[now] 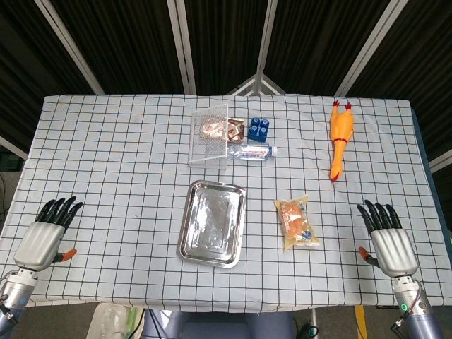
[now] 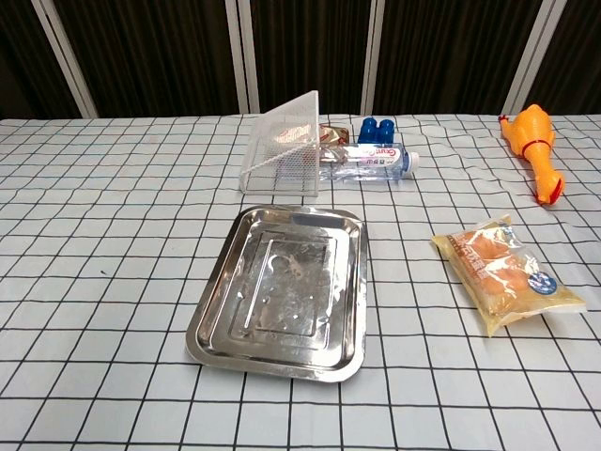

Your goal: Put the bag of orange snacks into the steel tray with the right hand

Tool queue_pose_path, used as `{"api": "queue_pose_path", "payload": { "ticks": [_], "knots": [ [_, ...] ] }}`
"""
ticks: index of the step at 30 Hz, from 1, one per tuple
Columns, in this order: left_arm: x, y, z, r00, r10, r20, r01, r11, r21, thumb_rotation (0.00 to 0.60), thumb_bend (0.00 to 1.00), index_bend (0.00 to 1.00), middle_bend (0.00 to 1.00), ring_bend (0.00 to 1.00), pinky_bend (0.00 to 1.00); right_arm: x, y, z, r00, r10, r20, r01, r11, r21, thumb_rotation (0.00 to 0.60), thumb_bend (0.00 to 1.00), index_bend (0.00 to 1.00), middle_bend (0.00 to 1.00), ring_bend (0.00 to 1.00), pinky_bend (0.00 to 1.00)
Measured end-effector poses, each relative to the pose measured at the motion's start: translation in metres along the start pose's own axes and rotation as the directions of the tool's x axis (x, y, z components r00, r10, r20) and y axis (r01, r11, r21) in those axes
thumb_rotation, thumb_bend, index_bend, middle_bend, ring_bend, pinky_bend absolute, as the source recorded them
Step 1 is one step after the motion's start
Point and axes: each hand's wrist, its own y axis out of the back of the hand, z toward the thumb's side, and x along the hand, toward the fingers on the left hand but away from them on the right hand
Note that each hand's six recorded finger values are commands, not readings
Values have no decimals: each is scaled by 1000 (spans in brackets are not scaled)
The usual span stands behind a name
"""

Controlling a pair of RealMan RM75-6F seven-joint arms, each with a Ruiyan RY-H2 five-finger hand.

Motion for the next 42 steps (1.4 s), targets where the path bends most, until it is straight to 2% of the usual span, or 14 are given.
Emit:
{"api": "queue_pose_path", "payload": {
  "ticks": [7, 11, 15, 21, 27, 35, 38, 42],
  "knots": [
    [1, 0, 2, 1000, 3, 6, -3, 1000, 0, 600, 48, 0, 0, 0, 0, 3, -1, 4, 1000, 4, -20, -3, 1000, 2, 600, 309, 0, 0, 0, 0],
    [2, -2, 3, 1000, 4, 8, -4, 1000, 6, 600, 48, 0, 0, 0, 0, 5, -3, 17, 996, 20, -87, -22, 999, -28, 600, 309, 0, 0, 0, 0],
    [8, -7, 2, 1000, -10, -3, 10, 1000, 12, 600, 48, 0, 0, 0, 0, -4, -9, 44, 977, 47, -206, -60, 996, -60, 600, 309, 0, 0, 0, 0],
    [22, -14, 0, 999, -37, -23, 37, 999, 22, 600, 48, 0, 0, 0, 0, -24, -20, 76, 958, 98, -271, -104, 994, -10, 600, 309, 0, 0, 0, 0],
    [23, -15, -4, 999, -43, -33, 44, 999, 19, 600, 48, 0, 0, 0, 0, -46, -36, 105, 942, 165, -292, -157, 986, 49, 600, 310, 0, 0, 0, 0],
    [25, -15, -7, 998, -51, -43, 52, 999, 13, 600, 48, 0, 0, 0, 0, -70, -51, 121, 937, 219, -272, -205, 975, 79, 600, 309, 0, 0, 0, 3],
    [27, -16, -8, 997, -56, -49, 57, 998, 13, 600, 48, 0, 0, 0, 0, -77, -54, 122, 935, 230, -269, -215, 973, 86, 600, 309, 0, 0, 0, 91],
    [27, -17, -7, 997, -62, -51, 63, 998, 16, 600, 48, 0, 0, 0, 0, -81, -56, 125, 932, 240, -272, -224, 971, 87, 600, 309, 20, 5, 3, 369]
  ]
}}
